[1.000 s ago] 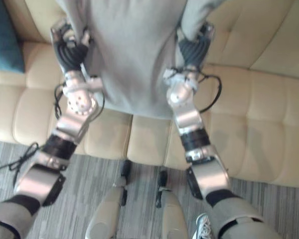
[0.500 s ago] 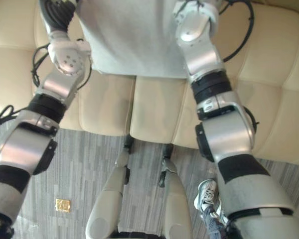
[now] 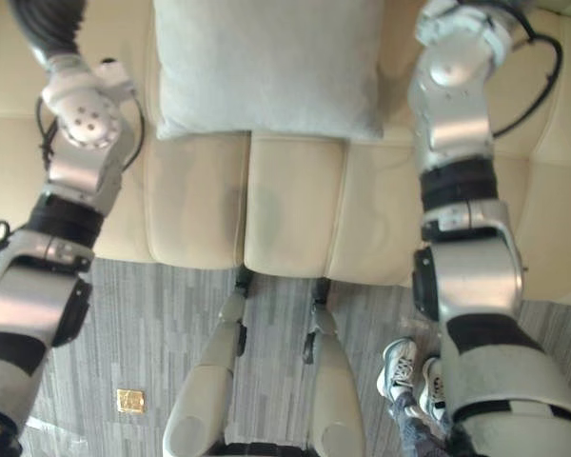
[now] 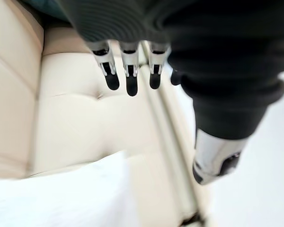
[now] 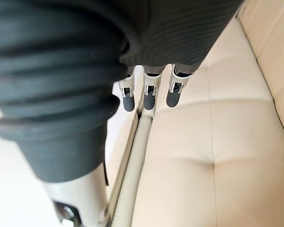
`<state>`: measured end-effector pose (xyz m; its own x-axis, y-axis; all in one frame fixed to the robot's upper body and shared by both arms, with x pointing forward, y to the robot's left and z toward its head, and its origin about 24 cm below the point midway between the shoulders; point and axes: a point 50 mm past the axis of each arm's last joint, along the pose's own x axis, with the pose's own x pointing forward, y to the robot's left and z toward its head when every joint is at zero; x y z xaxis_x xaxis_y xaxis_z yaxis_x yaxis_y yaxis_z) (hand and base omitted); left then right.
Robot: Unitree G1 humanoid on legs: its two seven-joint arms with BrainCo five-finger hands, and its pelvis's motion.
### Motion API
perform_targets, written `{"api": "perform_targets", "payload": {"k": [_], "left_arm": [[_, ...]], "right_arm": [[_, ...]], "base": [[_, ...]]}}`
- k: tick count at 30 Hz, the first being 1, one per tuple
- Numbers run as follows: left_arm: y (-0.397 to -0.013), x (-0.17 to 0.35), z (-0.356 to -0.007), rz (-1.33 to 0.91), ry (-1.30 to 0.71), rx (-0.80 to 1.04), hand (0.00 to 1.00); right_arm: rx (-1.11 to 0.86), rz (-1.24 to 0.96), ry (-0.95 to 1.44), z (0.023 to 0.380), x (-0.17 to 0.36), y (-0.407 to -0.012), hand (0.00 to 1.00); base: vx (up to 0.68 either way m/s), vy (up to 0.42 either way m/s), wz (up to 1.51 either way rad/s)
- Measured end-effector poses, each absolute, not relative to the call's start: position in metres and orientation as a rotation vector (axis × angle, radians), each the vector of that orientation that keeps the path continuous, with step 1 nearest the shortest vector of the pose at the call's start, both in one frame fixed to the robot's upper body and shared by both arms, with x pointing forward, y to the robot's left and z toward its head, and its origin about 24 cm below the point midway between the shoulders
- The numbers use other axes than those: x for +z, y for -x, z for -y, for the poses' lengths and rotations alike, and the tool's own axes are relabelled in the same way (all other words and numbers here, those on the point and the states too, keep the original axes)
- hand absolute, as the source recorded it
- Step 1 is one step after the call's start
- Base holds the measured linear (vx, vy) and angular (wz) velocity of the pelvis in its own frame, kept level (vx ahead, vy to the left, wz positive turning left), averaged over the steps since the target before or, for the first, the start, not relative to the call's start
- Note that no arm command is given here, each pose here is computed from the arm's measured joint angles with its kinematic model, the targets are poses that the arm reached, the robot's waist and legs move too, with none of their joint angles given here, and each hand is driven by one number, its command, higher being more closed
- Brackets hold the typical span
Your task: Pick up cushions and gather them together orderly.
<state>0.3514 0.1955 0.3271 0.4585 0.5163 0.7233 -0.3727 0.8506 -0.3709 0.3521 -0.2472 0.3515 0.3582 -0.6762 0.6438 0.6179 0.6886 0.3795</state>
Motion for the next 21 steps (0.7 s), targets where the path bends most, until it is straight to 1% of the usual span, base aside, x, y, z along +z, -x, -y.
{"api": "perform_targets", "payload": {"k": [1,3,4,5,6,8,9,11,12,14,15,17,18,21], "left_arm": [[-0.348,0.325,-0.197,0.957,0.185,0.556,0.0],[-0.334,0.309,-0.202,0.972,0.272,0.559,0.0],[-0.331,0.303,-0.202,0.967,0.292,0.558,0.0],[-0.325,0.285,-0.202,0.939,0.329,0.561,0.0],[-0.323,0.278,-0.203,0.925,0.338,0.564,0.0],[-0.308,0.231,-0.199,0.821,0.384,0.552,0.0],[-0.303,0.219,-0.197,0.795,0.392,0.537,0.0],[-0.281,0.177,-0.19,0.688,0.4,0.498,0.0],[-0.276,0.166,-0.189,0.653,0.391,0.491,0.0],[-0.262,0.13,-0.188,0.521,0.355,0.477,0.0],[-0.249,0.101,-0.189,0.4,0.323,0.458,0.0],[-0.238,0.073,-0.188,0.283,0.28,0.447,0.0],[-0.229,0.042,-0.185,0.143,0.236,0.433,0.0],[-0.206,-0.015,-0.182,-0.128,0.143,0.397,0.0]], "right_arm": [[-0.846,0.862,-0.077,0.251,0.346,-0.35,0.0],[-0.889,0.827,-0.105,0.274,0.311,-0.339,0.0],[-0.894,0.821,-0.106,0.277,0.303,-0.335,0.0],[-0.892,0.794,-0.117,0.282,0.282,-0.329,0.0],[-0.89,0.782,-0.119,0.283,0.274,-0.326,0.0],[-0.848,0.721,-0.111,0.281,0.229,-0.307,0.0],[-0.832,0.702,-0.112,0.279,0.217,-0.3,0.0],[-0.78,0.601,-0.123,0.269,0.169,-0.275,0.0],[-0.771,0.572,-0.127,0.267,0.158,-0.269,0.0],[-0.754,0.45,-0.122,0.259,0.12,-0.251,0.0],[-0.733,0.34,-0.123,0.254,0.091,-0.237,0.0],[-0.716,0.243,-0.121,0.251,0.067,-0.226,0.0],[-0.692,0.139,-0.109,0.248,0.043,-0.218,0.0],[-0.651,-0.066,-0.103,0.242,-0.003,-0.199,0.0]], "base": [[0.03,-0.01,0.08],[0.01,0.001,0.11],[0.0,0.009,0.1],[0.0,0.006,0.08],[0.0,0.012,0.14],[-0.01,-0.005,0.23],[-0.02,-0.021,0.32],[-0.03,-0.017,0.4],[-0.06,-0.014,0.38],[-0.09,-0.009,0.25],[-0.07,-0.001,0.13],[-0.03,0.003,0.02],[-0.01,0.004,-0.07],[0.02,0.003,-0.22]]}}
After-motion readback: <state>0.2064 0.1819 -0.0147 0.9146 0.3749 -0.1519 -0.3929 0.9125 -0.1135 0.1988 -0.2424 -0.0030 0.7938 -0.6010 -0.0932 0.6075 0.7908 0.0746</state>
